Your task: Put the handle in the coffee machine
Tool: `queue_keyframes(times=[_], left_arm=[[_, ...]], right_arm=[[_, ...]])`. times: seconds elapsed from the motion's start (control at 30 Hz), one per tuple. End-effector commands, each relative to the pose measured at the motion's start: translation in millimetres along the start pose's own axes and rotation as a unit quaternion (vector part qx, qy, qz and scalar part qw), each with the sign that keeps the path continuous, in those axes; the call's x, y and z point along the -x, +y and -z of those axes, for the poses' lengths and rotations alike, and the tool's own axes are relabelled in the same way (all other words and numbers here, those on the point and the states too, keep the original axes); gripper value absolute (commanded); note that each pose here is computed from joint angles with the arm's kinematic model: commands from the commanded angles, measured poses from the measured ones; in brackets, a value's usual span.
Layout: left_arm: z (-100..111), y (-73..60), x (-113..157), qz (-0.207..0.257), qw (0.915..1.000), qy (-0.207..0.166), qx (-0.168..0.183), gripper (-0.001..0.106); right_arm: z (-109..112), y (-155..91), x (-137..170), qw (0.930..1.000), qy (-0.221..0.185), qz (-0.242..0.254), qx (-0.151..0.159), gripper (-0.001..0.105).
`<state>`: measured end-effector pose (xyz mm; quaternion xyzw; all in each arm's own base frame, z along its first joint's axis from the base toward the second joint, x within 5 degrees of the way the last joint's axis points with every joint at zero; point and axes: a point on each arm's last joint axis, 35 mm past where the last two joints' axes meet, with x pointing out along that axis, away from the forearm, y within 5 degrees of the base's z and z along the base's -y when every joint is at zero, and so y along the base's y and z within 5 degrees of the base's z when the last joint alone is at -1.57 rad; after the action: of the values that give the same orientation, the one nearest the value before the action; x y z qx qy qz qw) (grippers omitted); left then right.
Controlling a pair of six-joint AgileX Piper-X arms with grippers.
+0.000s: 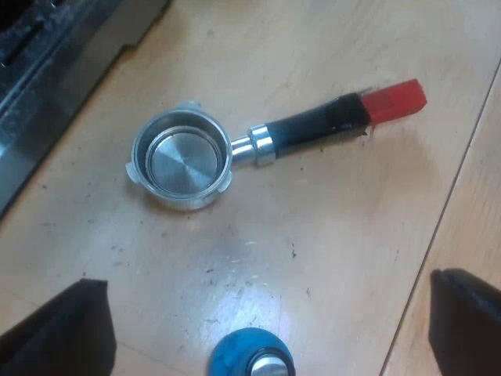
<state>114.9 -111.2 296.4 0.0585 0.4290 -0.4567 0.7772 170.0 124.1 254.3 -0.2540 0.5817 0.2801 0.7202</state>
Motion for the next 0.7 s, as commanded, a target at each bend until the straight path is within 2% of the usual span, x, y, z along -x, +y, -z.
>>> queue_keyframes(times=[0.03, 0.13, 0.17, 0.2, 0.53, 0.67, 0.7], left_arm=[[-4.6, 0.7, -3.8, -0.001, 1.0000, -0.004, -0.003, 0.084], [-5.5, 1.2, -5.1, -0.001, 1.0000, -0.005, -0.003, 0.084], [-5.4, 1.2, -5.1, -0.001, 1.0000, -0.004, -0.003, 0.084], [-5.4, 1.2, -5.1, -0.001, 1.0000, -0.004, -0.003, 0.084], [-5.4, 1.2, -5.1, -0.001, 1.0000, -0.004, -0.003, 0.084], [-5.4, 1.2, -5.1, -0.001, 1.0000, -0.004, -0.003, 0.084], [-5.2, 1.2, -5.1, -0.001, 1.0000, -0.004, -0.003, 0.084]], right_arm=[[-0.4, 1.2, -6.5, 0.9999, 0.009, -0.012, -0.007, 0.000], [-0.2, 1.4, -11.4, 0.9997, 0.017, -0.015, -0.011, 0.000], [0.9, 1.8, -21.2, 0.9990, 0.036, -0.018, -0.021, 0.000], [6.6, 3.3, -44.4, 0.9962, 0.077, -0.029, -0.028, 0.000], [12.6, 6.6, -79.0, 0.9933, 0.093, -0.058, -0.035, 0.000], [9.9, 9.8, -83.1, 0.9937, 0.092, -0.059, -0.027, 0.000], [4.4, 21.9, -92.8, 0.9945, 0.093, -0.048, 0.005, 0.000]])
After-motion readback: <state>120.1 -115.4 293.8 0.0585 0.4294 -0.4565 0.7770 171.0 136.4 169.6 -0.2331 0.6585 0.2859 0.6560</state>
